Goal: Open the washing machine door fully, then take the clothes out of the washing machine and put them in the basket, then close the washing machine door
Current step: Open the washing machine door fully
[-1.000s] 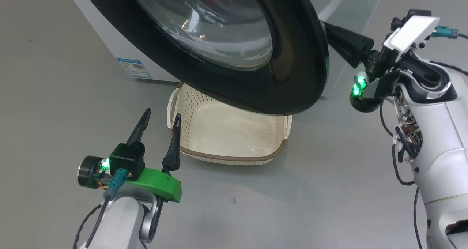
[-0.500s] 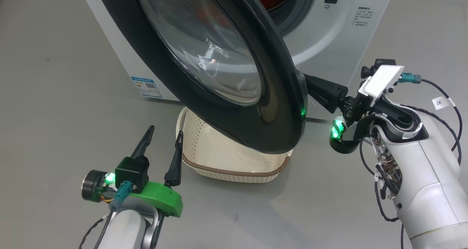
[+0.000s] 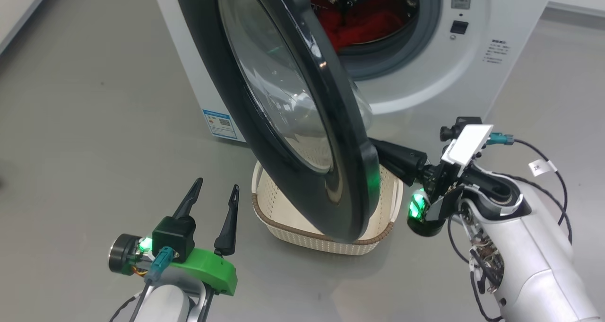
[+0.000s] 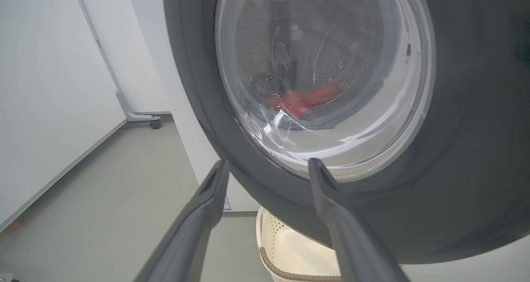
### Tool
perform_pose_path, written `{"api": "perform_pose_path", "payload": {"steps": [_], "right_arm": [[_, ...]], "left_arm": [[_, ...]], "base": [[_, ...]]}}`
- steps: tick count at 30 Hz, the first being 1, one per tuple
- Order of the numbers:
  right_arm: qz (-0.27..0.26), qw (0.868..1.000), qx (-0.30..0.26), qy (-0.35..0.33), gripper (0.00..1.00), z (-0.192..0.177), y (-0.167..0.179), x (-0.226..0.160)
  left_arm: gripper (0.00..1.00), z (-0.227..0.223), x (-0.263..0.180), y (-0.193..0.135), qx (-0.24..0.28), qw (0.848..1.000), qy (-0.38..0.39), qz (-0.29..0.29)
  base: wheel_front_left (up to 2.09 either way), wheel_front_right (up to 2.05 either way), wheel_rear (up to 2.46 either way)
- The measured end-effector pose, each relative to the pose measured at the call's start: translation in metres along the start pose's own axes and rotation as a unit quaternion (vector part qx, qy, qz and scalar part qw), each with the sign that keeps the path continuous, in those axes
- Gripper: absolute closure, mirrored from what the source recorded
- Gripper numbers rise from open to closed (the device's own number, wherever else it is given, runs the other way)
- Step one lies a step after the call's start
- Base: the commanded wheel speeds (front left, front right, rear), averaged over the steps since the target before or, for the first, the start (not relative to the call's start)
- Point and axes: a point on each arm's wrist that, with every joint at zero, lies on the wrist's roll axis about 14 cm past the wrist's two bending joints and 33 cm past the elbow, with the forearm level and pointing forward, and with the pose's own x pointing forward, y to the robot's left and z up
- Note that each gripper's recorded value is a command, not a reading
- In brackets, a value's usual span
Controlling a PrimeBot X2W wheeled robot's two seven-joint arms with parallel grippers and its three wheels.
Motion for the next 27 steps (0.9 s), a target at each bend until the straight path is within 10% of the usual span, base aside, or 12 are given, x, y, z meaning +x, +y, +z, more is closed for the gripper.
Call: {"api": "perform_pose_path", "payload": {"steps": [27], "right_arm": [[-0.003, 0.991, 0.040, 0.129, 1.00, -0.093, -0.011, 0.033]], "left_arm": [[0.00, 0.008, -0.026, 0.030, 0.000, 0.999, -0.015, 0.051]], "base": [[0.00, 0.00, 0.00]]}}
